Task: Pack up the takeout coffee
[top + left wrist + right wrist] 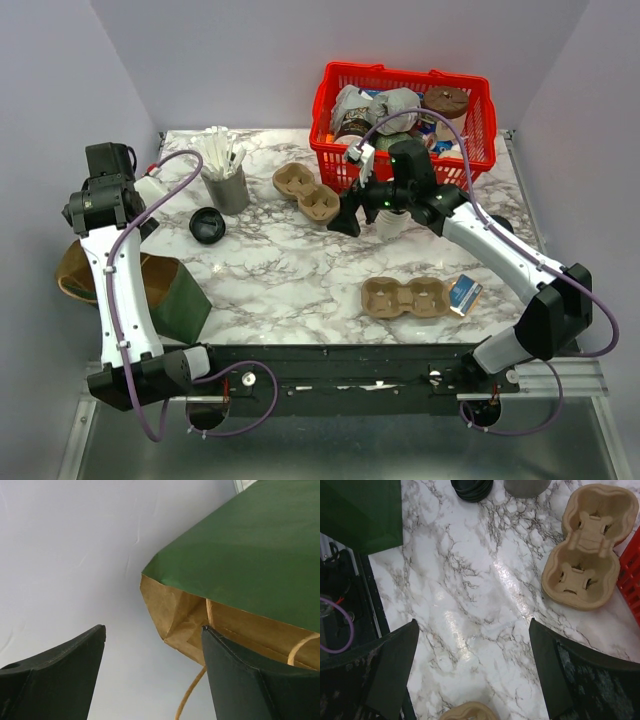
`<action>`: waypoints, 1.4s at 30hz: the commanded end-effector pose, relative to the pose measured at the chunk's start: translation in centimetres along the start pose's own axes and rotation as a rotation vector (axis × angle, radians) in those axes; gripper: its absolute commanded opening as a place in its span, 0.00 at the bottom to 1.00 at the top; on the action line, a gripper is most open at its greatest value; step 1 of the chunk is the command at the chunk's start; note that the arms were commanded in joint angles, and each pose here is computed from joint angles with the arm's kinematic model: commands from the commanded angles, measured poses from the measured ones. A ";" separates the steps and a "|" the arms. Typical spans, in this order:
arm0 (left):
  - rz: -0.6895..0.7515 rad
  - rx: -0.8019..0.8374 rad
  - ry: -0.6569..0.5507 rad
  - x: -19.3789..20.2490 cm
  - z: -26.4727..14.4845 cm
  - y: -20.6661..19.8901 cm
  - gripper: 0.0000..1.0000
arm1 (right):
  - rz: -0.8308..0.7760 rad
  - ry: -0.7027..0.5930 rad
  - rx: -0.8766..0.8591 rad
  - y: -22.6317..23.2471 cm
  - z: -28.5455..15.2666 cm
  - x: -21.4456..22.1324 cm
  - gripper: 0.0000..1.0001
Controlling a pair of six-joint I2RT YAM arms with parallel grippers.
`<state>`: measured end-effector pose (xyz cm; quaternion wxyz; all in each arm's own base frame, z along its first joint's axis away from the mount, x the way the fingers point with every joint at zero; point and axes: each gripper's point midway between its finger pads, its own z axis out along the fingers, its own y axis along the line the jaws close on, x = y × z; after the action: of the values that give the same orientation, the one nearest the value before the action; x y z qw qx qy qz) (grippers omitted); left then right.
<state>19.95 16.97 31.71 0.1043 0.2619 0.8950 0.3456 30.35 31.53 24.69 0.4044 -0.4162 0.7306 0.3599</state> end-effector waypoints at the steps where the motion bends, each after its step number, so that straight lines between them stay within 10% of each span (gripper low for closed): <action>1: 0.209 0.179 0.120 2.1 1.0 -3.0 0.85 | 0.016 -0.004 -0.022 0.4 -0.2 -0.1 1.00; 22: 0.329 0.303 0.071 -2.0 4.4 -2.6 0.63 | 0.008 -0.012 0.020 0.0 -0.5 0.6 1.00; 34: 0.590 0.199 -0.193 -5.2 4.5 -2.5 0.74 | 0.009 -0.024 0.026 0.3 -1.0 0.5 1.00; 42: 0.528 0.354 -0.197 -5.9 5.0 -3.9 0.57 | 0.009 -0.024 0.027 0.3 -1.1 0.3 1.00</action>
<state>25.83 15.74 26.78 0.0525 0.5163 0.8205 0.2396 29.42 30.82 23.62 0.3967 -0.4062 0.7405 0.3596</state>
